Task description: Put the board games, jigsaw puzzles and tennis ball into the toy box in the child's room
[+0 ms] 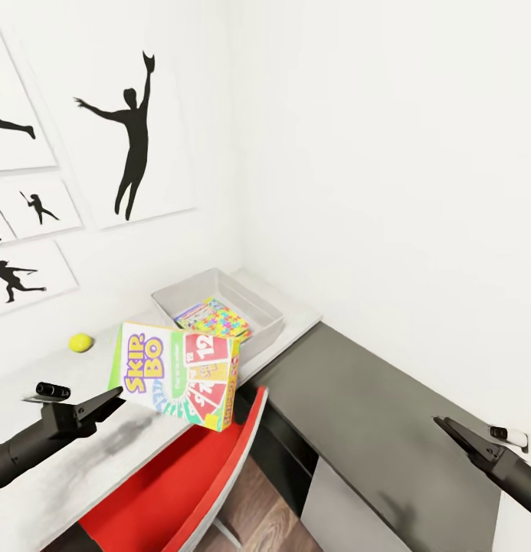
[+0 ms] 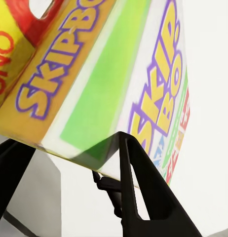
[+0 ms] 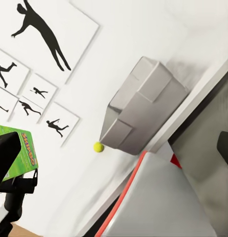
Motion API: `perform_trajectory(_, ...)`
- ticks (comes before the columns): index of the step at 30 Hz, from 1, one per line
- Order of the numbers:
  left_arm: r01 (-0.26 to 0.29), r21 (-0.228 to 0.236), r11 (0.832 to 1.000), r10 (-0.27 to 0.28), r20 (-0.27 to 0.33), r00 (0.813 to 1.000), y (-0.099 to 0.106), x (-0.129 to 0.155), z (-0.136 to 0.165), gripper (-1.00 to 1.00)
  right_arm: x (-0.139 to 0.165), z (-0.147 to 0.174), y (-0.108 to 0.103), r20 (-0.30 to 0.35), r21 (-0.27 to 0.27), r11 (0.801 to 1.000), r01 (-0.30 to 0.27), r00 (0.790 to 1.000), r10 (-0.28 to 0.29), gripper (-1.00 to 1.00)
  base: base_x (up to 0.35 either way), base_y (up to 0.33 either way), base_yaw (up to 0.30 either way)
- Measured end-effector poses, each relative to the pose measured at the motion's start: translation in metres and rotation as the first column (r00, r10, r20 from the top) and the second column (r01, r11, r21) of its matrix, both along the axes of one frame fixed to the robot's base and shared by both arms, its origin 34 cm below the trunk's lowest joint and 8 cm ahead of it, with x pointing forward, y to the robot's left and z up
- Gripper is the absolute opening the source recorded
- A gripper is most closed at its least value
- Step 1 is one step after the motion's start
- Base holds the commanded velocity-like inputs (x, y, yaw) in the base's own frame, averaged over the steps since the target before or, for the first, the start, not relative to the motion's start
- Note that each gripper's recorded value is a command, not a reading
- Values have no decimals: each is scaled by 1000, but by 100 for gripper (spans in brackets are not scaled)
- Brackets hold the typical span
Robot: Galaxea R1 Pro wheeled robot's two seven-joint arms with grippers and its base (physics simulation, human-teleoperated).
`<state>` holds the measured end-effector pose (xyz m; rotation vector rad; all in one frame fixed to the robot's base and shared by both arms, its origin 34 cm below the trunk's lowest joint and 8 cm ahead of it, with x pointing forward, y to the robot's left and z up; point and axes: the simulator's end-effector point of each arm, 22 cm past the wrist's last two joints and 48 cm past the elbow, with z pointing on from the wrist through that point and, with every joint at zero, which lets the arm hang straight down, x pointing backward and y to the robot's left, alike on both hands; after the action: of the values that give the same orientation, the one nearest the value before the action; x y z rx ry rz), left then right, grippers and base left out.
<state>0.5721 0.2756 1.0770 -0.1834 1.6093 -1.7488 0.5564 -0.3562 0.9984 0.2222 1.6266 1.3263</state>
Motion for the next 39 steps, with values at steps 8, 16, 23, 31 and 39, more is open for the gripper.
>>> perform_trajectory(8,0,0,1000,0,5,1000,0,-1,2,-100,0,2,0,5,0,1000,0,1000,0,100,94,-83,-89)
perform_trajectory(16,-1,-1,1000,1,10,1000,0,-1,4,-100,-1,4,0,9,0,1000,0,1000,0,100,189,6,-95)
perform_trajectory(23,-3,3,1000,3,13,1000,0,-2,5,-100,-1,5,0,12,-1,1000,0,1000,0,100,217,-30,-52)
perform_trajectory(31,-3,5,1000,3,14,1000,0,-1,4,-100,-1,5,0,14,-2,1000,1,1000,-1,100,203,-71,-3)
perform_trajectory(39,-2,-2,1000,2,14,1000,0,-2,5,-100,-1,5,0,13,-2,1000,0,1000,0,100,115,41,0)
